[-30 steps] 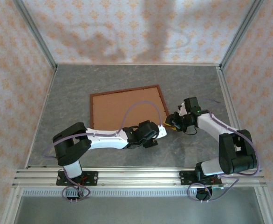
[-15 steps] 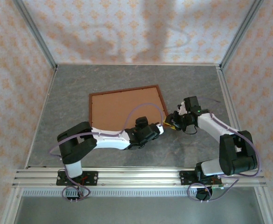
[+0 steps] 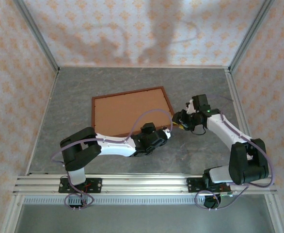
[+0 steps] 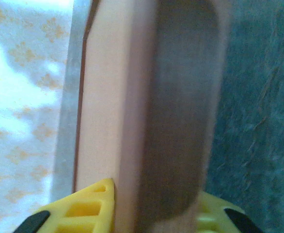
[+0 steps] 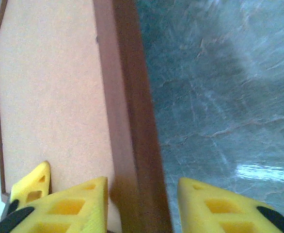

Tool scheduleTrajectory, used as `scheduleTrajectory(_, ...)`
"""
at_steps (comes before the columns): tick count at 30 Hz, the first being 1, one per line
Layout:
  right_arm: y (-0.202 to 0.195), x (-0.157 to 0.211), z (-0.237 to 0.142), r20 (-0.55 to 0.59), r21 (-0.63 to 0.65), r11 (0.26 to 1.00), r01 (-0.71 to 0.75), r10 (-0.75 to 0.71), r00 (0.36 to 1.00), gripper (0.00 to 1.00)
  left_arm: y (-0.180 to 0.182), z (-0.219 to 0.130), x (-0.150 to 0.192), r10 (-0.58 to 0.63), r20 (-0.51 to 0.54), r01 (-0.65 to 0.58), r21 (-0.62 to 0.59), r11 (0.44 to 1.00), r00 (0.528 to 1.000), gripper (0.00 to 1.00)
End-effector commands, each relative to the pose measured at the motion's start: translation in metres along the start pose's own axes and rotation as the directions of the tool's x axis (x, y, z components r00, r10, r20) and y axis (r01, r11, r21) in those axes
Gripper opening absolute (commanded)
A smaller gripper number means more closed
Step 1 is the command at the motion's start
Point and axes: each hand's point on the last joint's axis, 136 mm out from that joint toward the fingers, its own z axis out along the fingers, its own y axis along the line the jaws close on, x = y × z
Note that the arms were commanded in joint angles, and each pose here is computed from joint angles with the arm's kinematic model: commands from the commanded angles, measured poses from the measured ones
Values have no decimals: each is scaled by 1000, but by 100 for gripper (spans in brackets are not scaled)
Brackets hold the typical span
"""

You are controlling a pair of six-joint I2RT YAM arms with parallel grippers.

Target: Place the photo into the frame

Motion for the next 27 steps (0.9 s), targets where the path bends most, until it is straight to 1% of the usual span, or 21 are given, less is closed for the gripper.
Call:
scheduleTrajectory(1, 8, -23, -36, 113, 54, 998, 28, -34, 993, 47, 50, -15, -8, -209, 53, 213, -95, 972, 976, 10)
scheduleTrajectory(3, 21, -42, -62, 197, 56, 997, 50, -61, 978, 50, 68, -21, -7, -250, 71, 257, -105, 961, 966, 5)
scheduleTrajectory(5, 36, -63, -94, 313, 76, 994, 80, -100, 944, 54, 93, -30, -4, -303, 91, 313, -123, 942, 949, 0)
scheduleTrajectory(7, 49, -79, -123, 418, 104, 989, 102, -137, 898, 57, 117, -38, -2, -357, 115, 370, -123, 921, 927, 0)
scheduleTrajectory(9, 62, -91, -148, 503, 114, 986, 118, -159, 850, 59, 144, -51, 0, -420, 153, 438, -117, 891, 895, 0)
scheduleTrajectory(10, 68, -94, -159, 540, 110, 986, 128, -167, 825, 59, 160, -58, 1, -461, 177, 482, -108, 869, 870, 0)
scheduleTrajectory(12, 76, -98, -171, 580, 100, 986, 136, -169, 797, 59, 192, -73, 5, -540, 222, 568, -86, 818, 812, 0)
scheduleTrajectory(15, 81, -101, -178, 600, 95, 985, 143, -171, 781, 59, 241, -97, 18, -663, 289, 702, -51, 710, 691, 0)
scheduleTrajectory(17, 82, -101, -177, 597, 104, 983, 149, -182, 781, 59, 272, -115, 28, -730, 342, 780, -14, 626, 592, 0)
scheduleTrajectory(18, 82, -100, -178, 597, 109, 982, 152, -187, 781, 59, 285, -123, 32, -752, 367, 808, 2, 589, 548, 0)
scheduleTrajectory(20, 79, -100, -176, 594, 118, 981, 153, -193, 781, 59, 310, -141, 40, -793, 418, 860, 52, 508, 443, 0)
scheduleTrajectory(21, 79, -99, -175, 592, 120, 980, 156, -197, 782, 59, 319, -148, 43, -805, 434, 875, 71, 479, 405, 0)
scheduleTrajectory(23, 77, -99, -172, 586, 125, 980, 158, -201, 785, 60, 336, -160, 47, -825, 456, 897, 114, 426, 334, 0)
scheduleTrajectory(27, 75, -99, -164, 568, 121, 979, 163, -203, 797, 60, 359, -176, 45, -851, 469, 913, 194, 360, 236, 0)
